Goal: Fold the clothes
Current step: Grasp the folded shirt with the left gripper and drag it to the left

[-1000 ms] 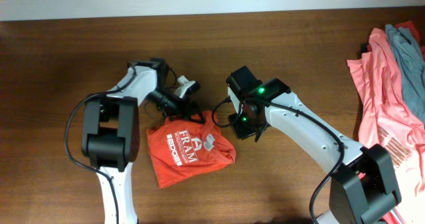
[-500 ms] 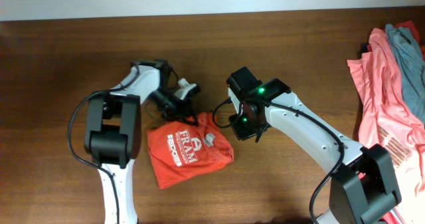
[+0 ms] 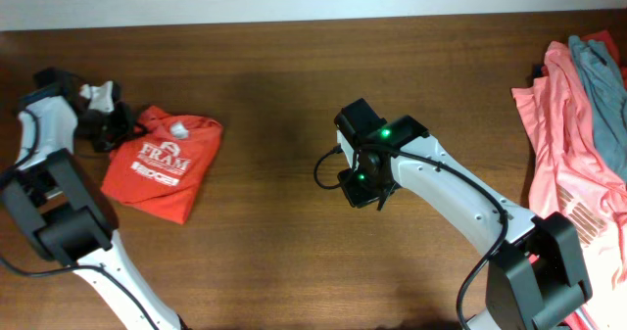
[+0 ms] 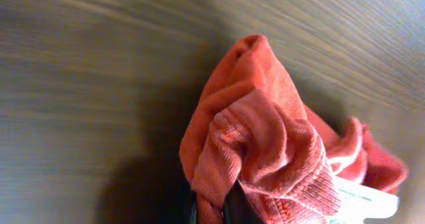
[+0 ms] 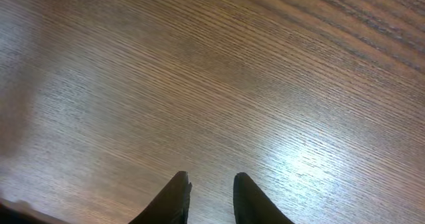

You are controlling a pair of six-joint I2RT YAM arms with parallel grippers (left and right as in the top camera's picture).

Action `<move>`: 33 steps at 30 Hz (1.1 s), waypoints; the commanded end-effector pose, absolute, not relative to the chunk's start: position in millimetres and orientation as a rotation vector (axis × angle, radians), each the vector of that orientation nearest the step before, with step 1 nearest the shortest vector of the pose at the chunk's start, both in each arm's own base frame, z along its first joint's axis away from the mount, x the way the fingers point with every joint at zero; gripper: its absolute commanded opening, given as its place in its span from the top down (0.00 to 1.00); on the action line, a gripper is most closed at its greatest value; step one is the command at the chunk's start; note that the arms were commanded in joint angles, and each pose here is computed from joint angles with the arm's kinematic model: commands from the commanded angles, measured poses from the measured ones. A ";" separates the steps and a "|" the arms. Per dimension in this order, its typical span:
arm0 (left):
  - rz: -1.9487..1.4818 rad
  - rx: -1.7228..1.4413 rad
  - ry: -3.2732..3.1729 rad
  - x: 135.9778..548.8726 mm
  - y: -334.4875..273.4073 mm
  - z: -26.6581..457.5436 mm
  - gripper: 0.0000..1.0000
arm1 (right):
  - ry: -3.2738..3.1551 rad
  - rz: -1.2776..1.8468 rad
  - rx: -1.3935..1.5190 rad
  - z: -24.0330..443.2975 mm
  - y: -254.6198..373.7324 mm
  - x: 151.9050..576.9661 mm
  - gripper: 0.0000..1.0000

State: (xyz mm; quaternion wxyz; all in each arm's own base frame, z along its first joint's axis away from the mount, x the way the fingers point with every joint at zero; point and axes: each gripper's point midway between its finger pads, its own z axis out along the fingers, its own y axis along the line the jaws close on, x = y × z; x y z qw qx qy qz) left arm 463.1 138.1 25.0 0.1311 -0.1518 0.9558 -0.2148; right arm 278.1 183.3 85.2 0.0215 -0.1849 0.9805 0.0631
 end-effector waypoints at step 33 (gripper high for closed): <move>-0.185 -0.468 2.532 460.5 174.7 222.9 0.01 | 2.895 0.264 -0.386 117.9 181.9 325.2 0.68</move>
